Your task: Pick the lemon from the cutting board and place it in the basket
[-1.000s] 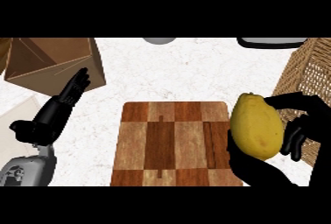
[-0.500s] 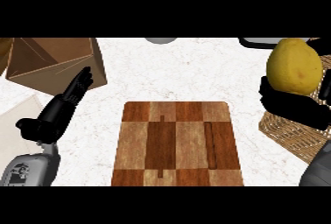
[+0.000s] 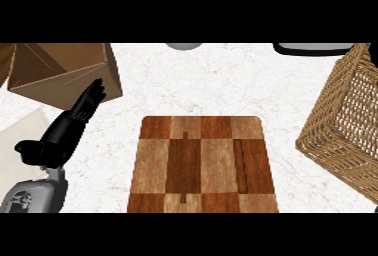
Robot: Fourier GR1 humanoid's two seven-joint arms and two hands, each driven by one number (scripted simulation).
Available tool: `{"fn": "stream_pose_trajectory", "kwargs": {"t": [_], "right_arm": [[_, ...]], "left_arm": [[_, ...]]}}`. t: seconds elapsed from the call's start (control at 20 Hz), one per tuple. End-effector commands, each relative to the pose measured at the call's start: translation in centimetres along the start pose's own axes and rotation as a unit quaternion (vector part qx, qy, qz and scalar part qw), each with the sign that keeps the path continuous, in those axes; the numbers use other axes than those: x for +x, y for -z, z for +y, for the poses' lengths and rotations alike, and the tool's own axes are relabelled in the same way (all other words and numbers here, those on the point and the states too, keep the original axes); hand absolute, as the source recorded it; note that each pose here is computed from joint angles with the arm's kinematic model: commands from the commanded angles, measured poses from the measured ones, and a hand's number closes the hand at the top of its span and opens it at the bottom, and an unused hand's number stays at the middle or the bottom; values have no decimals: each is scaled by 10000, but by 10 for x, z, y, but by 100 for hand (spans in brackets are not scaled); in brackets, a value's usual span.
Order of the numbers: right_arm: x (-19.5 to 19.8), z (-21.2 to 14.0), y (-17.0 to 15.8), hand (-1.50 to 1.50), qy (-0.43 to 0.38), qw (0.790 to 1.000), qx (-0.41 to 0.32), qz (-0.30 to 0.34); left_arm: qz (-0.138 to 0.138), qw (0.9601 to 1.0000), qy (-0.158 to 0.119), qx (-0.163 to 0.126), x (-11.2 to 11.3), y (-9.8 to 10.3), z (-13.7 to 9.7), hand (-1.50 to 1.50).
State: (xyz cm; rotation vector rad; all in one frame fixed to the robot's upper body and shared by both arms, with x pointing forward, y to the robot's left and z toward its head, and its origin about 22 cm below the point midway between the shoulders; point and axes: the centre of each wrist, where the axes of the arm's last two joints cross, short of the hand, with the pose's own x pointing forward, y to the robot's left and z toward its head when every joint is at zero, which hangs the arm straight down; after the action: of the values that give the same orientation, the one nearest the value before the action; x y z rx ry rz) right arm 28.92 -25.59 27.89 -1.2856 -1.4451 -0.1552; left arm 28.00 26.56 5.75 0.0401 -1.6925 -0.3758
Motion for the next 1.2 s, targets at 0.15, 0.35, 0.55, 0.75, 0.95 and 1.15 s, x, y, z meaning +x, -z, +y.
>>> {"fn": "stream_pose_trajectory", "kwargs": {"t": [0.15,0.35,0.55,0.75,0.95,1.15], "right_arm": [[-39,-10,60,150,-136,9989,-294,333],[-60,-16,67,150,-89,9991,-78,418],[-109,-13,80,150,-243,9987,-50,438],[-141,-17,96,150,-233,9986,-331,347],[-163,12,102,150,-389,9979,-487,183],[-193,-1,103,150,-288,9936,-1074,206]], "left_arm": [[-28,9999,82,-107,9,4,3,0],[21,10000,-19,14,10,2,5,0],[-46,10000,4,23,9,0,-3,0],[21,10000,6,-75,-6,-3,-4,0],[4,10000,27,-47,-5,-2,-8,0],[-18,10000,-16,-43,2,4,7,0]]}}
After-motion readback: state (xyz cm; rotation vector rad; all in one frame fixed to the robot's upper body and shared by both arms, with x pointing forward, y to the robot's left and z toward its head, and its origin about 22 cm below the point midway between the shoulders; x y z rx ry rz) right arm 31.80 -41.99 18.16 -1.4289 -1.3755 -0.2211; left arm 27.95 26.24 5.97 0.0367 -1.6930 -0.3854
